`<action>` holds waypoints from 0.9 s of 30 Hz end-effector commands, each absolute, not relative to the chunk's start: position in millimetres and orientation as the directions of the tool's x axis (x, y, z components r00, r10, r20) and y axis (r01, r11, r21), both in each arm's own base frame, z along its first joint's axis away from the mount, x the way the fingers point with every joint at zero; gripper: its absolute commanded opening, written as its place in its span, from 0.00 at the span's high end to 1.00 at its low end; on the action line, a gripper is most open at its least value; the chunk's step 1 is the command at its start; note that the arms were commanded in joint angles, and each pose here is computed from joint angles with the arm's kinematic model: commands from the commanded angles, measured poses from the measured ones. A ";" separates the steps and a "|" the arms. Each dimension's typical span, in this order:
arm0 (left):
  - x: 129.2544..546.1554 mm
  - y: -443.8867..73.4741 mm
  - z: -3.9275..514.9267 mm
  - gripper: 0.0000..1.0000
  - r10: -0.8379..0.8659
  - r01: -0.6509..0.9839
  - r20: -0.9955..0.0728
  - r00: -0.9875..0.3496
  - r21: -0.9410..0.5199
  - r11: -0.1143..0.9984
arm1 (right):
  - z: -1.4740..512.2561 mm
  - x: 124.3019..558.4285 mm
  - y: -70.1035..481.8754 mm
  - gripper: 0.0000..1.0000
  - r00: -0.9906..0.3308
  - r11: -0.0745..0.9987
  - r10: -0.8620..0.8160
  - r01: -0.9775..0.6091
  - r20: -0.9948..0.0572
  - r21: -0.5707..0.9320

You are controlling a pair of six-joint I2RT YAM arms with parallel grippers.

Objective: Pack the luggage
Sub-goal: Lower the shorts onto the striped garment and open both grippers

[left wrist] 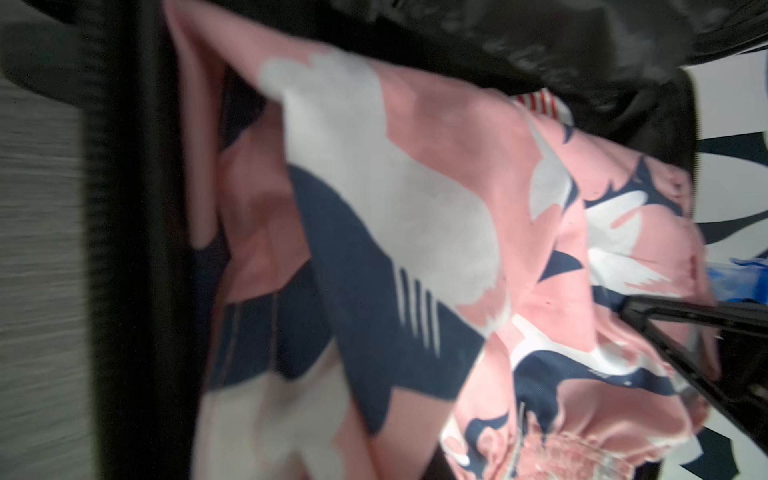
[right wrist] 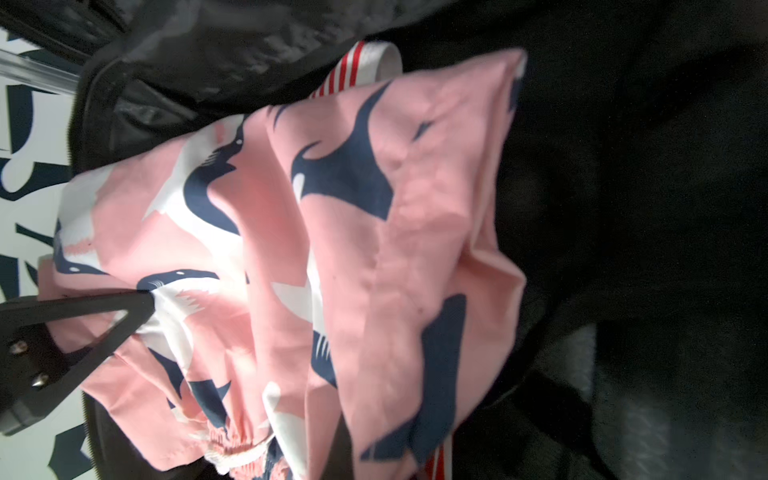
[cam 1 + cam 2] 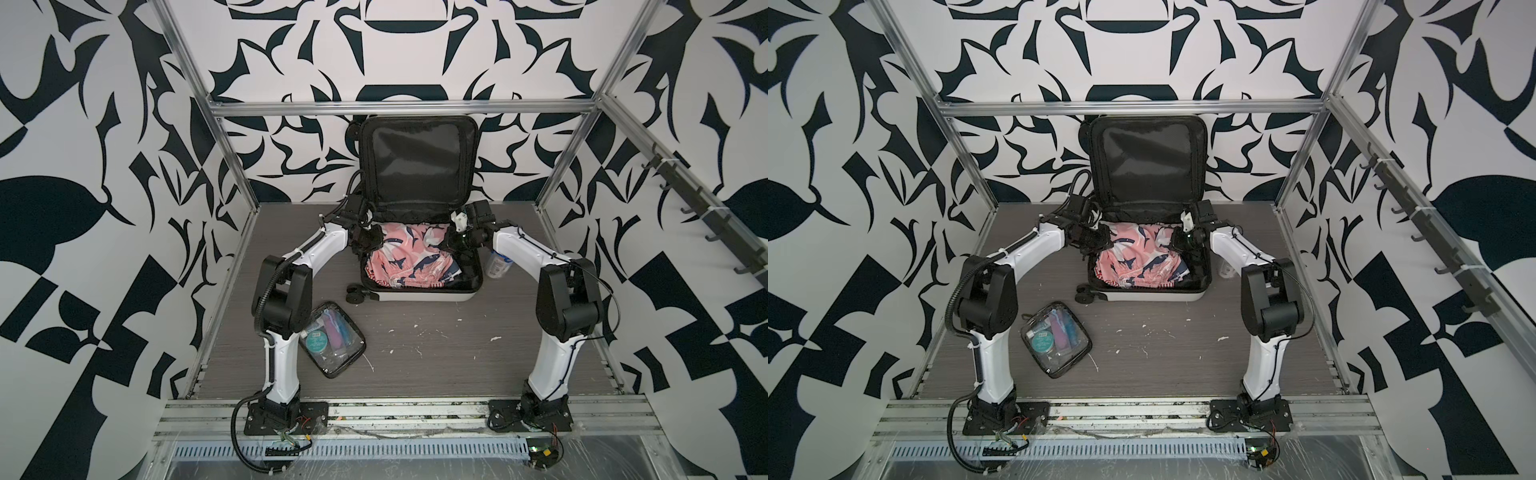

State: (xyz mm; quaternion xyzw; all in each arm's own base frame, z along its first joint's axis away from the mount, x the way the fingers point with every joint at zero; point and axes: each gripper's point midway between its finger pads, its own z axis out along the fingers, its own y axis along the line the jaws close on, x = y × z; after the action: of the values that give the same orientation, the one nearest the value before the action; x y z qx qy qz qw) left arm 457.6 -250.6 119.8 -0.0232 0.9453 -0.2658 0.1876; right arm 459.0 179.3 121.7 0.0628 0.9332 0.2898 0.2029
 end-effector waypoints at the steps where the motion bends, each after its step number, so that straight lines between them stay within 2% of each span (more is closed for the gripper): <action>1: 460.8 -243.2 114.1 0.98 -0.125 0.053 -0.343 -0.931 -0.467 0.883 | 139.8 464.3 163.9 1.00 -0.877 0.836 0.259 -0.006 -0.406 0.548; 10: 459.1 -247.1 100.5 0.96 -0.104 0.055 -0.323 -0.941 -0.448 0.892 | 133.4 466.0 148.5 1.00 -0.868 0.830 0.309 0.046 -0.389 0.556; 15: 460.4 -249.0 102.4 0.84 -0.103 0.059 -0.326 -0.940 -0.451 0.890 | 137.1 464.1 154.4 0.98 -0.875 0.815 0.294 0.018 -0.385 0.579; 17: 460.2 -248.7 110.6 0.73 -0.107 0.063 -0.339 -0.935 -0.454 0.889 | 141.9 461.1 156.7 0.81 -0.875 0.807 0.287 0.001 -0.390 0.590; 20: 459.8 -245.6 128.8 0.58 -0.117 0.072 -0.375 -0.920 -0.455 0.888 | 155.2 456.2 156.5 0.60 -0.864 0.804 0.282 -0.025 -0.418 0.594; 23: 458.9 -241.1 145.0 0.53 -0.126 0.077 -0.408 -0.904 -0.447 0.891 | 170.6 452.1 154.5 0.51 -0.847 0.805 0.284 -0.044 -0.449 0.591; 27: 457.6 -233.4 161.2 0.52 -0.131 0.073 -0.436 -0.890 -0.421 0.904 | 188.7 446.7 149.8 0.48 -0.828 0.814 0.287 -0.054 -0.481 0.578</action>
State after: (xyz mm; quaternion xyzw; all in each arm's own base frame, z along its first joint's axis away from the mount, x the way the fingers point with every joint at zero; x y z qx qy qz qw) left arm 459.7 -249.7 136.7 -0.0096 0.9473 -0.2406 0.2112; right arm 447.1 153.7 158.8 0.0738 0.9186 0.2968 0.2501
